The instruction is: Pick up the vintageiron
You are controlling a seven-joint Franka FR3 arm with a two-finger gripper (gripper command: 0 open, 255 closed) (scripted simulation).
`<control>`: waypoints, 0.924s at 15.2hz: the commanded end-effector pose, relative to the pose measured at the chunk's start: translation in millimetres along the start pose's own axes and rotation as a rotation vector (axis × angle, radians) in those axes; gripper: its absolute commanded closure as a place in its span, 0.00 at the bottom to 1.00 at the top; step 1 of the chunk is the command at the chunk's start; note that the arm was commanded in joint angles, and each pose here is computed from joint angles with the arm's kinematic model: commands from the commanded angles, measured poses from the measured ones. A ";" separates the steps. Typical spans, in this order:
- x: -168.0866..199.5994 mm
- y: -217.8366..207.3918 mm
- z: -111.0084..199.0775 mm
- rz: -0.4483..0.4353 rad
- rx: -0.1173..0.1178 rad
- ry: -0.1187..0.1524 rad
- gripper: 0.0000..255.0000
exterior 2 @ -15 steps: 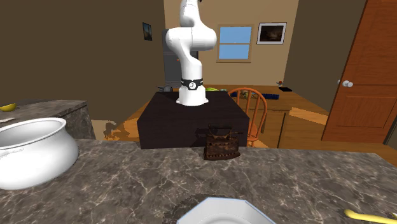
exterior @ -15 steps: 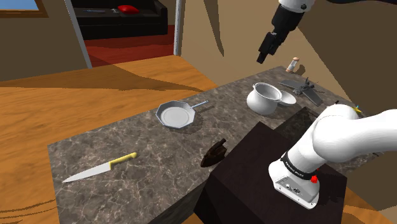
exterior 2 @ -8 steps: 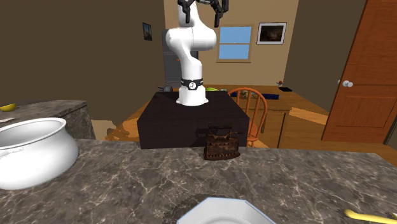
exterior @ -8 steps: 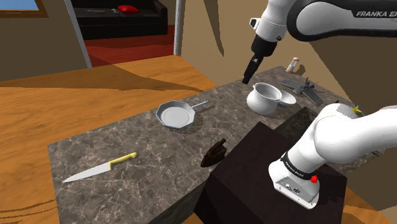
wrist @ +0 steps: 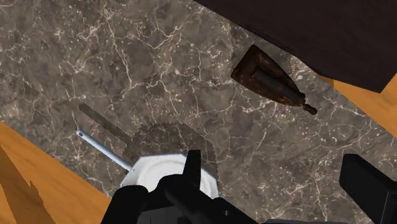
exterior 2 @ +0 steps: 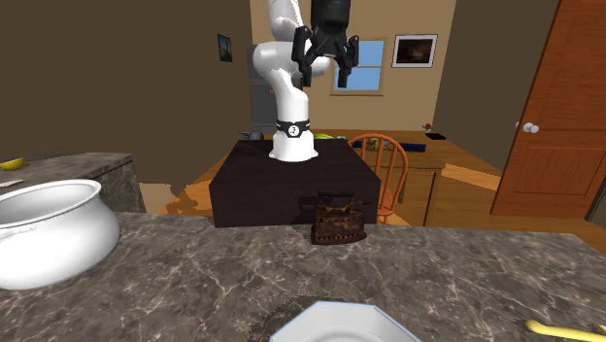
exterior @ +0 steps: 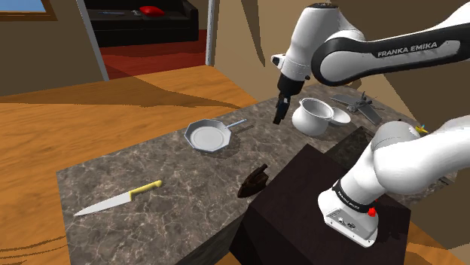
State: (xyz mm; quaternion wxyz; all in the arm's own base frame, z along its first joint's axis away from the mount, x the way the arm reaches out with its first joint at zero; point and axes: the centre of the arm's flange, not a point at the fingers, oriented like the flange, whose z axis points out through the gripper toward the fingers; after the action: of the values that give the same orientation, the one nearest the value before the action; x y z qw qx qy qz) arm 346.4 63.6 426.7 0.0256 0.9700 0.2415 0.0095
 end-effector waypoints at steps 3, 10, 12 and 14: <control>10.3 -16.1 53.0 -0.130 0.021 -0.009 0.00; 23.4 -47.3 137.7 -0.352 0.059 -0.028 0.00; 25.5 -57.3 161.8 -0.415 0.070 -0.033 0.00; 26.8 -67.6 185.7 -0.479 0.081 -0.038 0.00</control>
State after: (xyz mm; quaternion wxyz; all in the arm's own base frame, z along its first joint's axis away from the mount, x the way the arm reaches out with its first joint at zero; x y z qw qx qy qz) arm 343.8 123.0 251.4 -0.0052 0.8933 0.4489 -0.0234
